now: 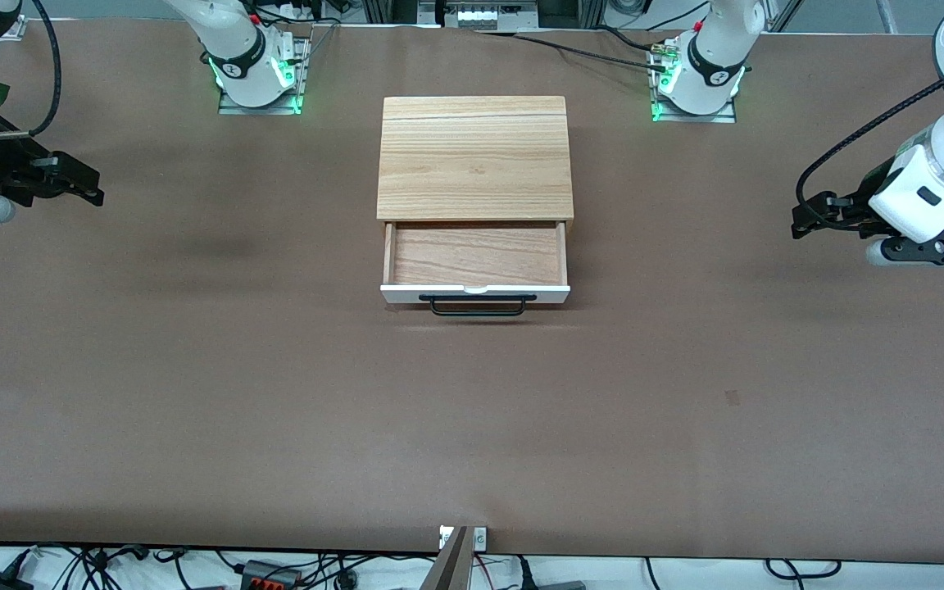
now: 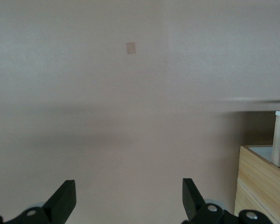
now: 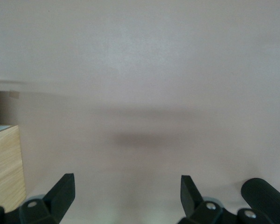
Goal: Close drawer with both arms simultaneously
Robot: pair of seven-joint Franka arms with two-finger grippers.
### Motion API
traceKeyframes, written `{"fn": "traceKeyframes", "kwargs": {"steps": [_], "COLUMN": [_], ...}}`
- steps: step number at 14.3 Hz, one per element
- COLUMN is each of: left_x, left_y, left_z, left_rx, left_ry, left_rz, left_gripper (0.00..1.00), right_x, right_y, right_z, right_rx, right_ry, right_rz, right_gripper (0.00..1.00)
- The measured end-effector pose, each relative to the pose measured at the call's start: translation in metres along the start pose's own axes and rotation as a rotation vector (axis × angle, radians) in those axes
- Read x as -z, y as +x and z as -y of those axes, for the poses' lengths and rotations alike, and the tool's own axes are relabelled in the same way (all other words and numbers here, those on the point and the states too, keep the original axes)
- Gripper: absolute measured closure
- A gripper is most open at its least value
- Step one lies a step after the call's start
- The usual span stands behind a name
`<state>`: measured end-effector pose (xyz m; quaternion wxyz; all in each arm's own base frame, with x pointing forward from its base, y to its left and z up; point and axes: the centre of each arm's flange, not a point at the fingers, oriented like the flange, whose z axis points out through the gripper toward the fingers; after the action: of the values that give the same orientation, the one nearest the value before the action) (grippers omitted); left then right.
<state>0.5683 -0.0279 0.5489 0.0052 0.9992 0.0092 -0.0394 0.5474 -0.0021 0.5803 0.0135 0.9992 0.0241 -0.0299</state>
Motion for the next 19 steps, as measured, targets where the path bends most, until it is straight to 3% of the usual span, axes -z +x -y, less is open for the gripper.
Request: {"fn": "traceKeyframes", "kwargs": {"steps": [5, 9, 11, 15, 17, 19], "left_x": [-0.001, -0.004, -0.008, -0.035, -0.06, -0.092], "left_y": [0.004, 0.01, 0.011, 0.031, 0.048, 0.062], "left_z": [-0.006, -0.005, -0.009, -0.054, -0.087, -0.122], "left_rx": [-0.006, -0.006, -0.005, -0.074, -0.112, -0.095], "left_ry": [-0.025, -0.033, -0.069, -0.123, -0.139, -0.152], "left_rz": [-0.001, 0.003, 0.012, 0.043, 0.079, 0.103], "left_gripper": [0.0, 0.0, 0.0, 0.0, 0.0, 0.0], "right_x": [-0.007, -0.042, -0.066, -0.138, -0.17, -0.192], "right_y": [0.003, 0.015, 0.023, 0.051, 0.065, 0.078], "right_z": [0.008, 0.011, 0.026, 0.065, 0.077, 0.088], "right_rx": [0.015, 0.028, 0.021, -0.035, -0.058, -0.062], "right_ry": [0.0, 0.026, 0.157, 0.517, 0.651, 0.764], "right_rz": [0.017, 0.104, 0.157, 0.291, 0.318, 0.306], "right_gripper": [0.0, 0.0, 0.0, 0.0, 0.0, 0.0]}}
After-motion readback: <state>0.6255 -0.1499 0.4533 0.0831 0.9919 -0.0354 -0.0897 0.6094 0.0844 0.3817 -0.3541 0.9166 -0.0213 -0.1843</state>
